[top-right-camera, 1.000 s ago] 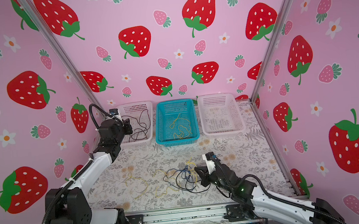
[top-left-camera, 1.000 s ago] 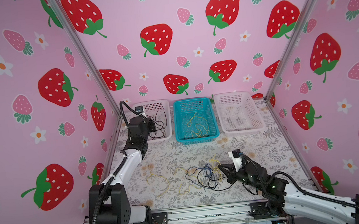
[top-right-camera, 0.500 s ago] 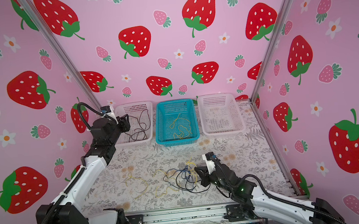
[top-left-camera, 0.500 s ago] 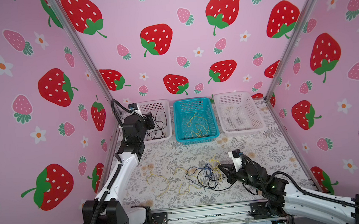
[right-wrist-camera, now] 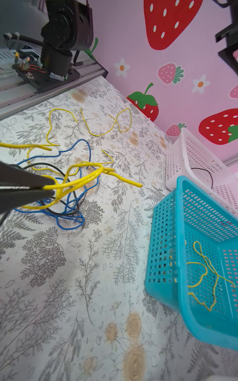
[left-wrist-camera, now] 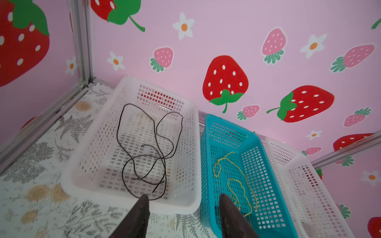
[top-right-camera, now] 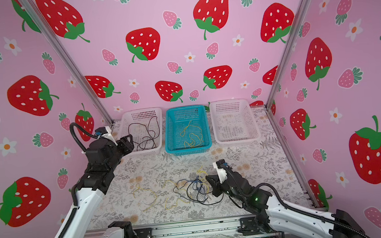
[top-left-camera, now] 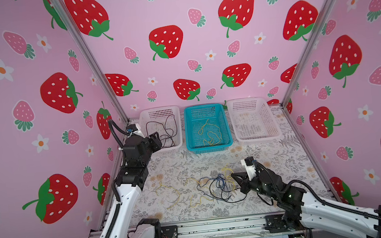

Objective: Untangle the cables
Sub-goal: 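Draw back the left gripper while the right carries yellow wire toward teal basket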

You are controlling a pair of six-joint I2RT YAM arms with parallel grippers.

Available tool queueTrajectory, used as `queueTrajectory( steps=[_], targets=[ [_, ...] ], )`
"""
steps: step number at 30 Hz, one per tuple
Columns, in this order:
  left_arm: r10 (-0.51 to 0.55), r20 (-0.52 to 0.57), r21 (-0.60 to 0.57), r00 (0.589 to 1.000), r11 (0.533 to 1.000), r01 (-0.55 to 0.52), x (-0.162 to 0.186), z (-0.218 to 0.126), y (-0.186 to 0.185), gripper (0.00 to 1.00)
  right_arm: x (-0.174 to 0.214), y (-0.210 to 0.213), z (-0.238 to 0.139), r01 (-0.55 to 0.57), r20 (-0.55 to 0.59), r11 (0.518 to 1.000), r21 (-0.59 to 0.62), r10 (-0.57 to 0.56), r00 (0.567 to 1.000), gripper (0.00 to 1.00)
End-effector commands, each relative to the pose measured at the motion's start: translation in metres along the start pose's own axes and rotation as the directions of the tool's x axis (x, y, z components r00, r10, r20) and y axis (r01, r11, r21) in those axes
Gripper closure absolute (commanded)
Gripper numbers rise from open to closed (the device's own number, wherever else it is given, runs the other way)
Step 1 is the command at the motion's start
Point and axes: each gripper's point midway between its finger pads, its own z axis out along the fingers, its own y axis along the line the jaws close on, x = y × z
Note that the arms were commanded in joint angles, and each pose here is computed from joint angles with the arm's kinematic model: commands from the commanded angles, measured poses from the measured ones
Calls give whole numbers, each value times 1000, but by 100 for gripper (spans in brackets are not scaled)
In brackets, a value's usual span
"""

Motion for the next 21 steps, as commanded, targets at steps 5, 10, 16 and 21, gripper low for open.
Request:
queueTrajectory(
  steps=[5, 10, 16, 21],
  targets=[
    [-68, -122, -137, 990, 989, 51, 49, -33, 38, 43, -43, 5, 11, 90, 21, 994, 57, -92, 996, 100],
    [-67, -100, -184, 993, 982, 48, 61, -55, 54, 41, -69, 8, 32, 120, -8, 990, 68, -120, 993, 100],
    [-83, -51, -216, 995, 974, 70, 76, -66, 72, 38, -108, 3, 62, 126, -26, 987, 103, -124, 992, 100],
    [-88, -45, -224, 995, 972, 76, 73, -64, 72, 38, -134, -14, 96, 117, -63, 985, 127, -110, 992, 100]
  ],
)
